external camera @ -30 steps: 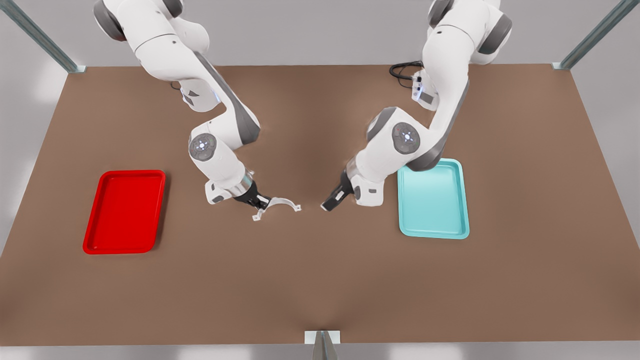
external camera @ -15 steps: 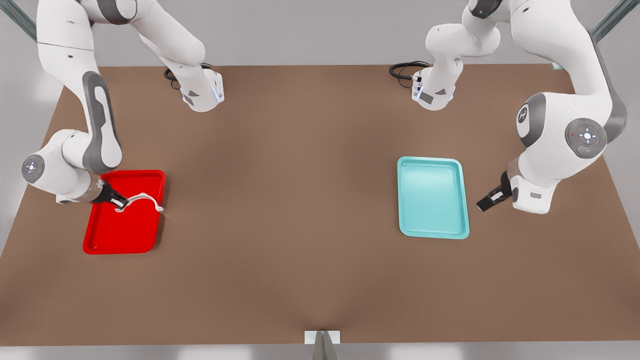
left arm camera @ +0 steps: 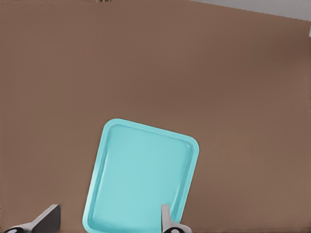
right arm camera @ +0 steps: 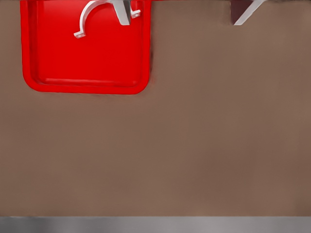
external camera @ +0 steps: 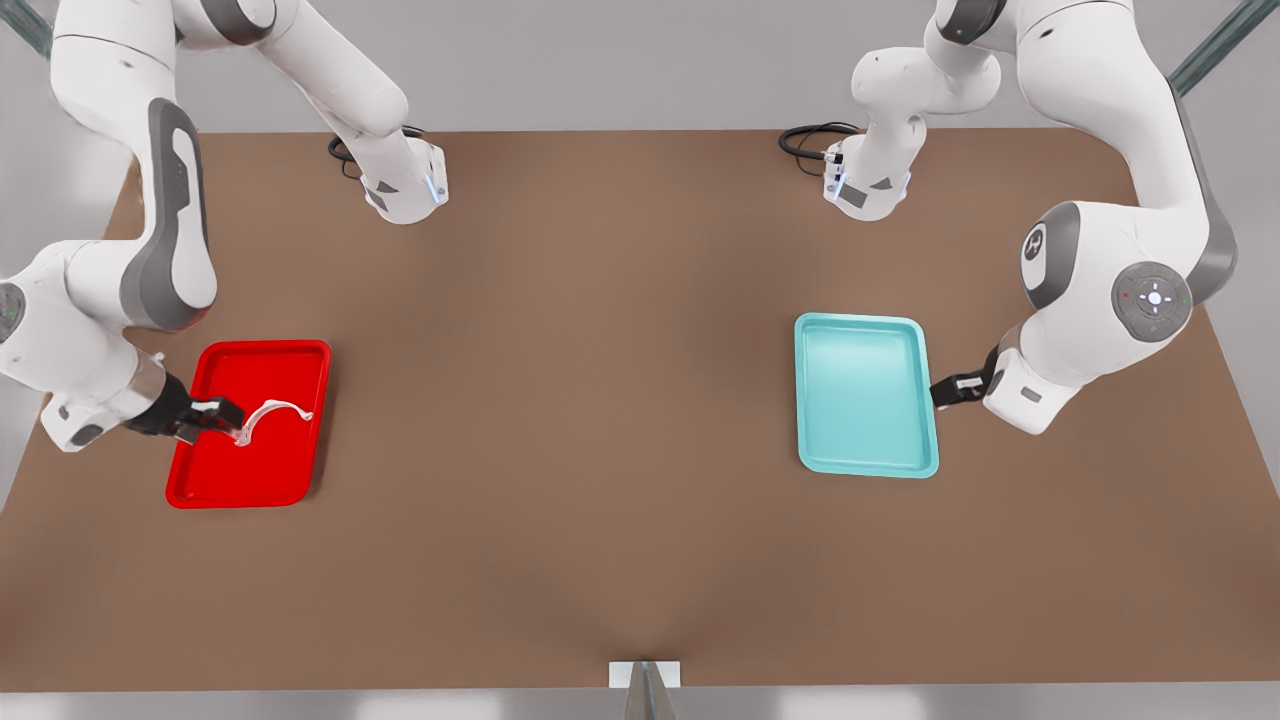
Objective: Take the drainage pipe clamp from the left arm, pass it to the right arm, and place it in the plate on the right side
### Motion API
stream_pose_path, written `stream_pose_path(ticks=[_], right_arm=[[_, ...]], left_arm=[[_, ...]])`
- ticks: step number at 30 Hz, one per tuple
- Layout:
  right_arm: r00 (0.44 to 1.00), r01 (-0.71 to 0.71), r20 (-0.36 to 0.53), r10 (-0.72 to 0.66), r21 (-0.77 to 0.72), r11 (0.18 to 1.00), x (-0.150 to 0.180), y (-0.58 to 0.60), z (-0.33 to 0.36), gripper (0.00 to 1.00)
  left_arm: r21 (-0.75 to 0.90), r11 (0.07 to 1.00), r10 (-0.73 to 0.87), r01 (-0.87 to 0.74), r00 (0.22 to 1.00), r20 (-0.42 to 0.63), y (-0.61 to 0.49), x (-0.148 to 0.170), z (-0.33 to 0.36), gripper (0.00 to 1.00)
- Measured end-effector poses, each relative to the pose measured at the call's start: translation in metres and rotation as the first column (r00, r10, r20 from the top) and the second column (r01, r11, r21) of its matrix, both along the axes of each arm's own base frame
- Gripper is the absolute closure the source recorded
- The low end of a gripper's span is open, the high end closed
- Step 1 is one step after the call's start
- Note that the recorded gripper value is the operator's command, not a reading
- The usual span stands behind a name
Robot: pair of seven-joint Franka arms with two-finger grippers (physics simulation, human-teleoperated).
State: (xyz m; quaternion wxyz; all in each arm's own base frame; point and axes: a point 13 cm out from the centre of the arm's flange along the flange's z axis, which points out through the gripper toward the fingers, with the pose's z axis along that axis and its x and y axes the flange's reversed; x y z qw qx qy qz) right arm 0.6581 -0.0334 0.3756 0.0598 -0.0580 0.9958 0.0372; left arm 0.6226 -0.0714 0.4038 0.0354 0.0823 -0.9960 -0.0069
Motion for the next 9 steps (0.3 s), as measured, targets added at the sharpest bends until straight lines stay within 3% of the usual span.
stream_pose_path(ticks=[3,6,9], right_arm=[[0.992,-0.113,0.052,0.117,-0.065,0.991,0.002,0.088,0.079,0.0],[0.999,-0.042,0.027,0.046,-0.134,0.99,-0.02,0.082,0.121,0.0],[0.999,0.003,-0.05,-0.009,-0.113,0.994,-0.046,0.068,0.115,0.0]], left_arm=[[-0.003,0.999,-0.04,0.04,0.999,0.002,0.0,0.0,0.002,0.0],[-0.005,0.997,-0.074,0.074,0.997,0.003,0.0,0.0,0.003,0.0],[-0.007,0.995,-0.102,0.102,0.995,0.002,0.0,0.0,0.003,0.0]])
